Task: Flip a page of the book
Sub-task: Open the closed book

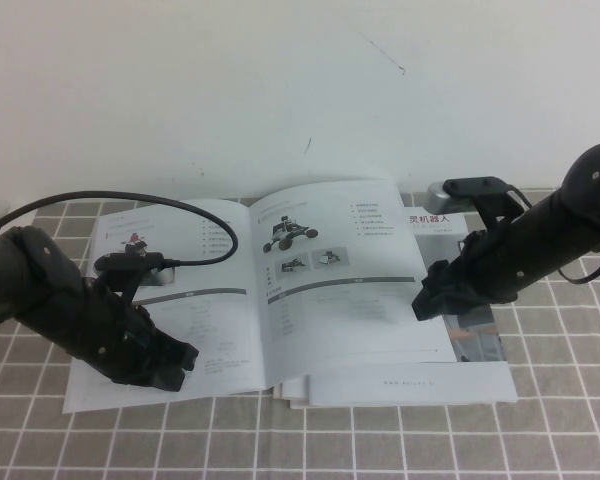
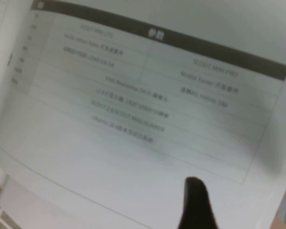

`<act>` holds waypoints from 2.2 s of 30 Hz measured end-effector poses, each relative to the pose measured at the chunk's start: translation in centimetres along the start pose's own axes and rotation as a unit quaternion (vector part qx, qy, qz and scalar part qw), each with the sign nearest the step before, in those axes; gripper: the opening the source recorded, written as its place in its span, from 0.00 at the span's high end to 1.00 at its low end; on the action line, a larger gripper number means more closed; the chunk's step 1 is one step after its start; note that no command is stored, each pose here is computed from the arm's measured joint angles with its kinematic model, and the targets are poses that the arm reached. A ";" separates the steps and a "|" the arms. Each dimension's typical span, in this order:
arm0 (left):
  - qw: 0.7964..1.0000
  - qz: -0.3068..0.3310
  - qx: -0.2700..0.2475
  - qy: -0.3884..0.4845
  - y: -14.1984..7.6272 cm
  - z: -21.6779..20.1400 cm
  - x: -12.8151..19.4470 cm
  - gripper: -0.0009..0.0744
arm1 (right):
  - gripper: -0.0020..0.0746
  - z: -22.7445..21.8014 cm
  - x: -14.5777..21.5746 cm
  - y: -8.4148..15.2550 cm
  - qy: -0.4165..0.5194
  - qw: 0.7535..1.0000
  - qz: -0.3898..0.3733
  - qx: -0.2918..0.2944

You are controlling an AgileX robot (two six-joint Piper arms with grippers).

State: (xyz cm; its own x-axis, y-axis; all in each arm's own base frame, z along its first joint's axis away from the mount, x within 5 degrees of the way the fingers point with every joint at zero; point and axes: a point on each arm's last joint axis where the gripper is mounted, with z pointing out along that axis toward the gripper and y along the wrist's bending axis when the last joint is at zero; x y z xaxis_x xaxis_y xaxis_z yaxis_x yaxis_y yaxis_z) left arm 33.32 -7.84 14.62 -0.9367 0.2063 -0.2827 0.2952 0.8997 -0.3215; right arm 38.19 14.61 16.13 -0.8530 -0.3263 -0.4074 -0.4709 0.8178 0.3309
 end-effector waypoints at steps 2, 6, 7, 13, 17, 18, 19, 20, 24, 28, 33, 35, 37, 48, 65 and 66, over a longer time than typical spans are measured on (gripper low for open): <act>1.000 0.000 0.000 0.000 0.0 0.0 0.0 0.99 | 0.40 0.8 0.2 -0.2 0.006 1.000 0.008 -0.007; 1.000 0.000 0.000 0.001 0.0 0.0 0.0 0.99 | 0.40 1.7 0.4 -0.3 0.006 0.999 0.022 -0.023; 1.000 0.000 0.000 0.001 0.0 0.0 0.0 0.99 | 0.40 1.7 0.4 -0.3 0.005 0.999 0.022 -0.024; 1.000 0.000 0.000 0.001 0.0 0.0 0.0 0.99 | 0.40 1.7 0.3 -0.2 0.002 0.999 0.022 -0.026; 1.000 0.000 0.000 0.001 0.0 0.0 0.0 0.99 | 0.40 1.7 0.2 -0.3 -0.001 0.999 0.022 -0.024; 1.000 0.000 0.000 0.001 0.0 0.0 0.0 0.99 | 0.40 1.7 0.2 -0.3 -0.002 0.999 0.023 -0.023; 1.000 0.000 0.000 0.001 0.0 0.0 0.0 0.99 | 0.40 1.8 0.3 -0.3 -0.001 0.999 0.022 -0.023; 1.000 0.000 0.000 0.001 0.0 0.0 0.0 0.99 | 0.40 2.0 0.3 -0.4 0.001 0.999 0.023 -0.023; 1.000 0.000 0.000 0.001 0.0 0.0 0.0 0.99 | 0.40 2.6 0.5 -0.6 0.004 0.999 0.034 -0.027; 1.000 0.000 0.000 0.001 0.0 0.0 0.0 0.99 | 0.40 2.7 0.5 -0.6 0.005 0.999 0.037 -0.030; 1.000 0.000 0.000 0.001 0.0 0.0 0.0 0.99 | 0.40 2.7 0.4 -0.6 0.003 0.999 0.038 -0.035; 1.000 0.000 0.000 0.001 0.0 0.0 0.0 0.99 | 0.40 2.7 0.4 -0.5 0.000 0.999 0.035 -0.040; 1.000 0.000 0.000 0.001 0.0 0.0 0.0 0.99 | 0.40 2.7 0.3 -0.4 -0.006 0.998 0.036 -0.046; 1.000 0.000 0.000 0.001 0.0 0.0 0.0 0.99 | 0.40 0.2 -1.2 1.2 -0.067 0.994 0.022 -0.078; 1.000 0.000 0.000 0.001 0.0 0.0 0.0 0.99 | 0.40 0.3 -0.3 0.0 -0.019 1.000 -0.002 -0.012; 1.000 0.000 0.000 0.001 0.0 0.0 0.0 0.99 | 0.40 0.5 -0.2 0.0 -0.017 1.000 0.001 -0.011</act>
State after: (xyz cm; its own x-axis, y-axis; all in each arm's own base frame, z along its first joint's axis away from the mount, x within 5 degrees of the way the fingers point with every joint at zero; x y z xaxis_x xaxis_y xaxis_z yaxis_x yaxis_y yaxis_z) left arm 33.30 -7.85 14.62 -0.9370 0.2069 -0.2814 0.2954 0.8993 -0.3224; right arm 38.52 14.90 15.77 -0.8459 -0.3090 -0.4347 -0.4748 0.8076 0.3498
